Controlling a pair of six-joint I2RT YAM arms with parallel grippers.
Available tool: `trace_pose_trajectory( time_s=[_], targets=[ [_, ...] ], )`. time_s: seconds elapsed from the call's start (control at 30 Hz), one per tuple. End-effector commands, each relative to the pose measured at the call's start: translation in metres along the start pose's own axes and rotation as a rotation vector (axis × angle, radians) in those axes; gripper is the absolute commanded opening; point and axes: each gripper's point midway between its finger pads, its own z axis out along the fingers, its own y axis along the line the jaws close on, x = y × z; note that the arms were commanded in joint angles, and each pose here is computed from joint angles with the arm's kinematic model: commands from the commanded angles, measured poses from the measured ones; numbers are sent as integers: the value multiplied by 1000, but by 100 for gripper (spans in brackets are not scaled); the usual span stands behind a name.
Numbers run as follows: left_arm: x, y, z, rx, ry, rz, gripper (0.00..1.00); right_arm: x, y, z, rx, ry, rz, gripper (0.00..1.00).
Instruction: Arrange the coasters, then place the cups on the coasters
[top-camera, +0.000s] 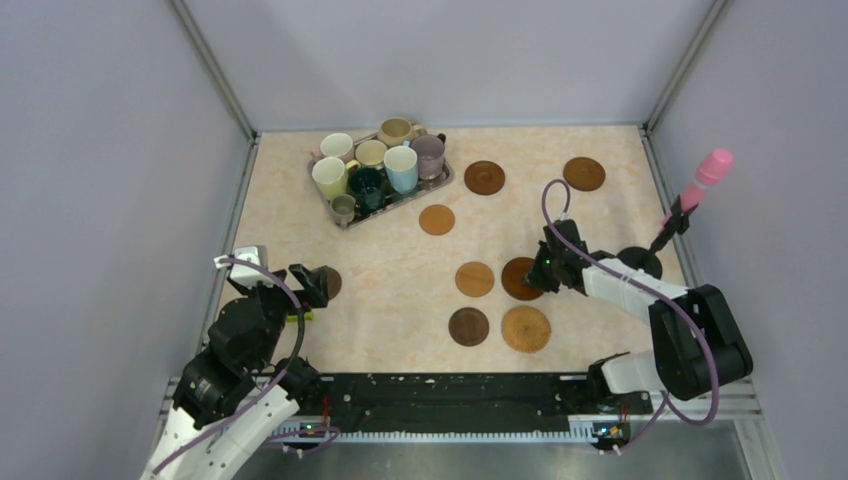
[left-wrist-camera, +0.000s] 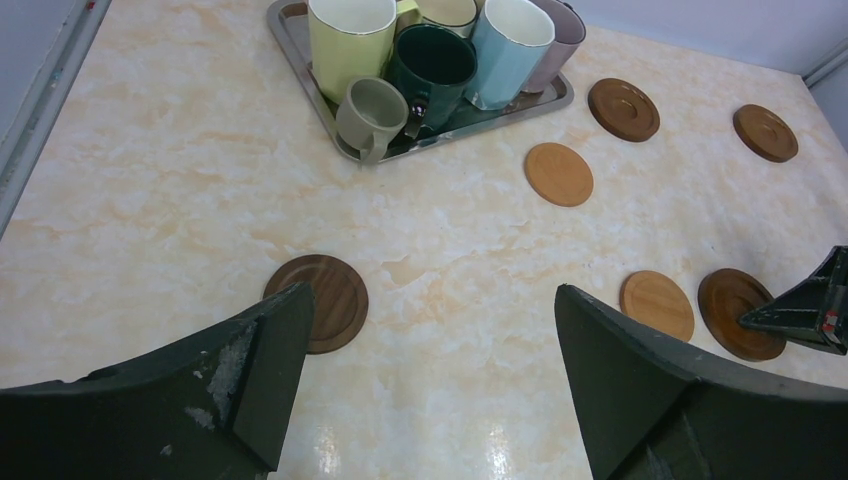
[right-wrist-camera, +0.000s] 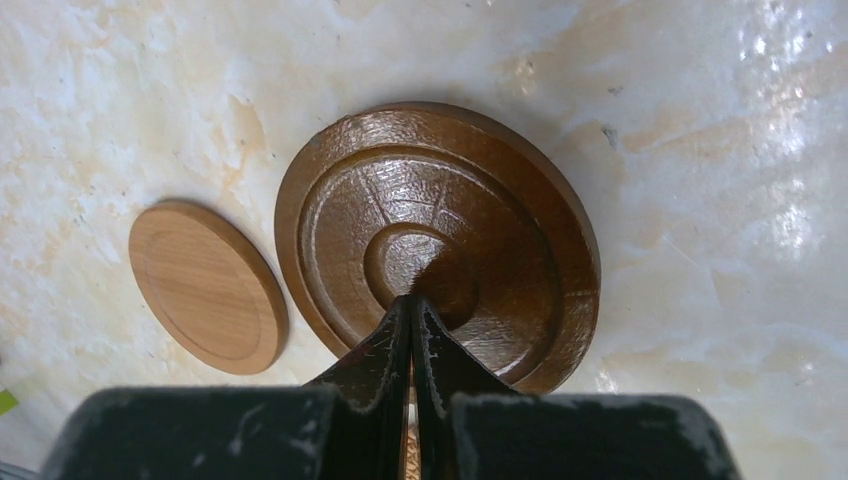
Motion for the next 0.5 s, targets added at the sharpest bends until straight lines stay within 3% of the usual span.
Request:
trace_pose_trajectory(
  time_s=[0.0, 0.47],
  targets=[
    [-7, -6, 2, 25, -27, -10, 95, 35, -30, -7, 88, 87, -10, 0],
    [-8, -5, 1, 20, -30, -14, 95, 6, -21, -3, 108, 13, -70, 0]
  ],
)
